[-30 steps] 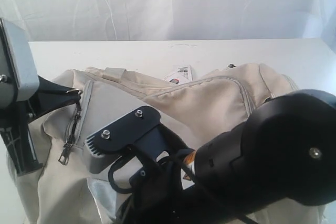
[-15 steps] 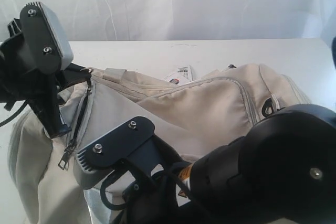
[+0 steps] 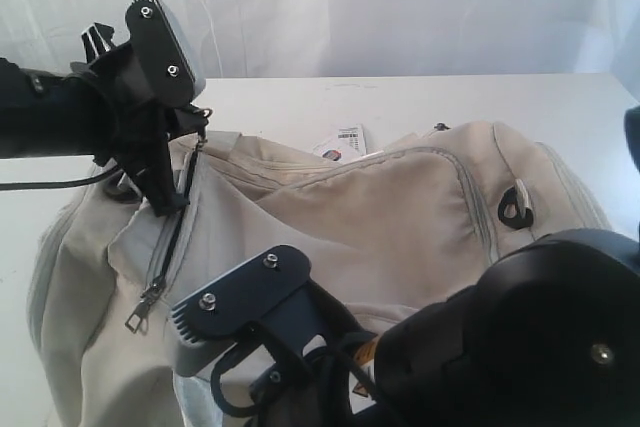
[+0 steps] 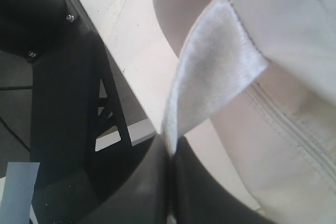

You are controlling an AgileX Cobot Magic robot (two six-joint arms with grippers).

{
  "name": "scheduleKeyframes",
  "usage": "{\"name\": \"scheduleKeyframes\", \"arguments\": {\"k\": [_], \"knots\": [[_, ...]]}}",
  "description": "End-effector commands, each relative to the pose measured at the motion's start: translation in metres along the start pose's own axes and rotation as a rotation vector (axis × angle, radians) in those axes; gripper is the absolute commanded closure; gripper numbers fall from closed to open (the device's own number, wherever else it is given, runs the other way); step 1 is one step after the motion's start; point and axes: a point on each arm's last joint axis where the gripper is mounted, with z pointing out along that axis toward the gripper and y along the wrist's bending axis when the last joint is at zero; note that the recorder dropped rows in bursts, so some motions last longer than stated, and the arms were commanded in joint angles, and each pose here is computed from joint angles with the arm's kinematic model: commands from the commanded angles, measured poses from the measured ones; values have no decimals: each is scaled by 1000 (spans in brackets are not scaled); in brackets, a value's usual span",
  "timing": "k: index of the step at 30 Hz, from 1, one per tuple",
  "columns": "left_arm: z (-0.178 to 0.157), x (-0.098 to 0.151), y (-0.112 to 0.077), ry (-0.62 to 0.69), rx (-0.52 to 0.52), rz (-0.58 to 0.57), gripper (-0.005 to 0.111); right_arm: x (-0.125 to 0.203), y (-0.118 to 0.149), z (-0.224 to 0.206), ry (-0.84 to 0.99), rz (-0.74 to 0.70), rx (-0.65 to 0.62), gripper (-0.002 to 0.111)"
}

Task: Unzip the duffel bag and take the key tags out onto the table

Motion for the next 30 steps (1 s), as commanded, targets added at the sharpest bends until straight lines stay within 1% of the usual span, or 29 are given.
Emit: {"name": "scheduleKeyframes", "arguments": {"k": [1,5,10,14,19,21,22,24,25,27,28,29,30], "knots": [[13,0,9,19,-81,-14,107,12,3,1,75,1,-27,108],[21,7,14,51,-153,-14,107,13,5,1,82,7,-38,108],[27,19,18,90,-147,-31,107,14,12,3,78,-11,-50,108],[27,22,16,94,-110,-39,107,14,13,3,68,-18,-50,108],[27,7,16,37,9,-38,107,11,12,3,43,-18,-44,107],[26,-2,17,5,66,-35,107,11,13,2,38,-25,-44,102],[25,-7,20,-11,79,-33,107,11,13,0,29,-31,-46,97],[23,-16,23,-40,112,-31,107,9,14,-4,6,-46,-48,85],[21,-20,24,-53,132,-30,107,8,15,-6,-10,-51,-48,76],[20,-24,25,-66,148,-27,107,5,17,-14,-65,-61,-46,60],[20,-24,25,-67,153,-22,107,3,17,-17,-93,-64,-46,55],[20,-22,26,-63,155,-24,107,0,18,-22,-135,-75,-40,51],[20,-20,26,-57,167,-35,107,-2,18,-28,-180,-97,-29,50]]}}
